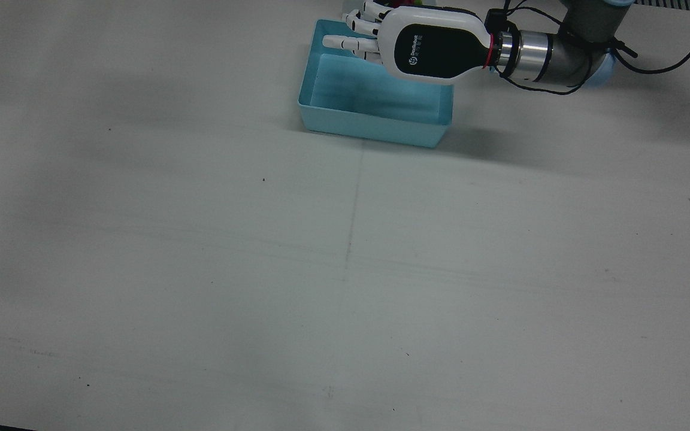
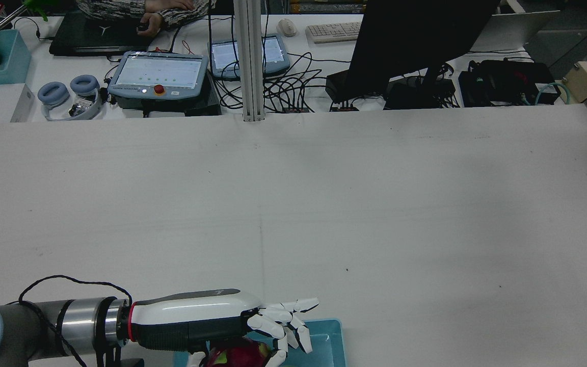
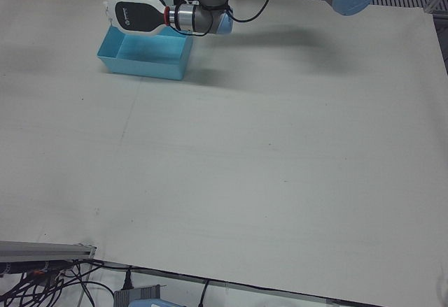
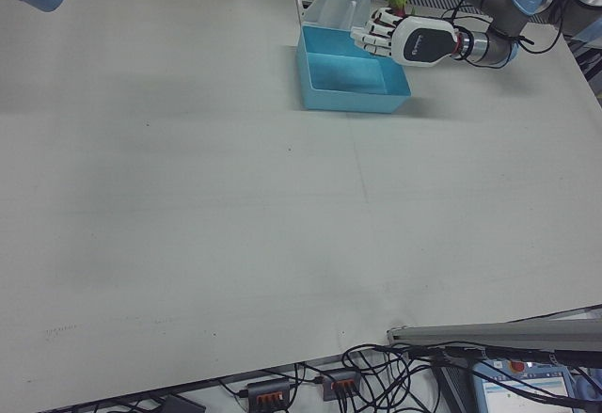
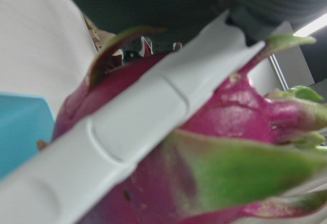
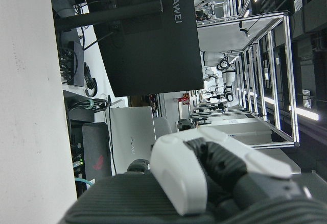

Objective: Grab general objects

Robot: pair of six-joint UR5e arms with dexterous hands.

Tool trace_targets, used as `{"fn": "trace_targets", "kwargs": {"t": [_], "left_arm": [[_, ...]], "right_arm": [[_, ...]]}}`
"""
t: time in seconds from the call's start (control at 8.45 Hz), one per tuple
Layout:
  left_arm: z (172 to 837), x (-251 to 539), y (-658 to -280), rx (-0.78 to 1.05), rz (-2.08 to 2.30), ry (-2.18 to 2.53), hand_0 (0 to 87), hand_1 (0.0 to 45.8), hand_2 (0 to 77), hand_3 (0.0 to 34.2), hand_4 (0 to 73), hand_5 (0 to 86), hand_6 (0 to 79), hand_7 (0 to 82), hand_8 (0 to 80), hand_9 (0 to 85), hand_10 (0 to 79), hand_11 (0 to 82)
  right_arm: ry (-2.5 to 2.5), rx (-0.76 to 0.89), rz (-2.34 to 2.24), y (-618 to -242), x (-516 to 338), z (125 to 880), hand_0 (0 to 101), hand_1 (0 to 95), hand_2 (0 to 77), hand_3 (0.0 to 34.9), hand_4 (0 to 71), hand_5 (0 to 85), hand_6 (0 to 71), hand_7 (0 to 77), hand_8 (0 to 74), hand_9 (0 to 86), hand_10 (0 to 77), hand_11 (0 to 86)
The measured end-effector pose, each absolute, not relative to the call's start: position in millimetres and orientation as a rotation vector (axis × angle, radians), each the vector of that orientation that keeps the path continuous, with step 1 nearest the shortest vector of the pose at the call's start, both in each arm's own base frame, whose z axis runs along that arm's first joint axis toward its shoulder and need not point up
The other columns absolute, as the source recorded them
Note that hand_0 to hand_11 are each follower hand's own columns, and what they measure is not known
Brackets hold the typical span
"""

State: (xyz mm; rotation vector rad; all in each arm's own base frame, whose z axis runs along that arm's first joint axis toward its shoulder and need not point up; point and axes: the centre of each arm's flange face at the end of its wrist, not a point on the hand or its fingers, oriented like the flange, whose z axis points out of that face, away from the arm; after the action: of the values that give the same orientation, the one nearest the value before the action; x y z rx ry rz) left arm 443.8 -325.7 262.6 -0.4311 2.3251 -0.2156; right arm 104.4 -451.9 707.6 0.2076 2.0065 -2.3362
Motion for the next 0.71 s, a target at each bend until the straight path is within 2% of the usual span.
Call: {"fn": "trace_targets", "kwargs": {"t": [0.12, 0.24, 0.35, 0.47, 0.59, 0.71], "left_arm": [[271.0, 440.6, -327.2, -0.423, -0.232, 2.328, 80.3, 0.0, 0.5, 0.0, 8.7, 54.0, 1.1, 28.9, 1.6, 2.2, 25.6, 16.9], [277.4, 438.1, -328.4, -0.417, -0.247, 2.329, 80.3, 0.0, 0.5, 0.0, 8.7, 54.0, 1.1, 28.9, 1.6, 2.2, 25.6, 16.9], [282.4, 437.0, -329.7, -0.419, -0.26, 2.331, 80.5, 0.0, 0.5, 0.0, 8.7, 26.2, 0.0, 25.1, 1.1, 1.1, 25.6, 13.1], [285.6, 436.3, -332.4, -0.427, -0.271, 2.335, 80.5, 0.0, 0.5, 0.0, 8.7, 26.2, 0.0, 25.1, 1.1, 1.1, 25.6, 13.1], [292.8, 432.2, -345.3, -0.421, -0.305, 2.332, 80.3, 0.0, 0.5, 0.0, 9.3, 21.3, 0.0, 28.4, 1.6, 1.1, 25.6, 10.4], [307.0, 425.4, -368.7, -0.389, -0.355, 2.319, 80.2, 0.0, 0.5, 0.0, 6.0, 44.7, 1.1, 50.2, 1.1, 9.3, 26.2, 8.7]], "right_arm": [[2.007, 0.208, -2.336, -452.0, 104.4, 707.6, 0, 94.9, 77.4, 0.0, 0.0, 0.0, 0.0, 0.0, 0.0, 0.5, 0.0, 0.5], [2.006, 0.208, -2.336, -451.8, 104.4, 707.7, 0, 94.9, 77.4, 0.0, 0.0, 0.0, 0.0, 0.0, 0.0, 0.5, 0.0, 0.5], [2.006, 0.208, -2.336, -451.8, 104.4, 707.7, 0, 94.9, 77.4, 0.0, 0.0, 0.0, 0.0, 0.0, 0.0, 0.5, 0.0, 0.5], [2.006, 0.208, -2.336, -451.8, 104.4, 707.7, 0, 94.9, 77.4, 0.0, 0.0, 0.0, 0.0, 0.0, 0.0, 0.5, 0.0, 0.5], [2.006, 0.208, -2.336, -451.8, 104.4, 707.7, 0, 94.9, 77.4, 0.0, 0.0, 0.0, 0.0, 0.0, 0.0, 0.5, 0.0, 0.5], [2.007, 0.208, -2.336, -451.9, 104.4, 707.6, 0, 94.9, 77.4, 0.0, 0.0, 0.0, 0.0, 0.0, 0.0, 0.5, 0.0, 0.5]]}}
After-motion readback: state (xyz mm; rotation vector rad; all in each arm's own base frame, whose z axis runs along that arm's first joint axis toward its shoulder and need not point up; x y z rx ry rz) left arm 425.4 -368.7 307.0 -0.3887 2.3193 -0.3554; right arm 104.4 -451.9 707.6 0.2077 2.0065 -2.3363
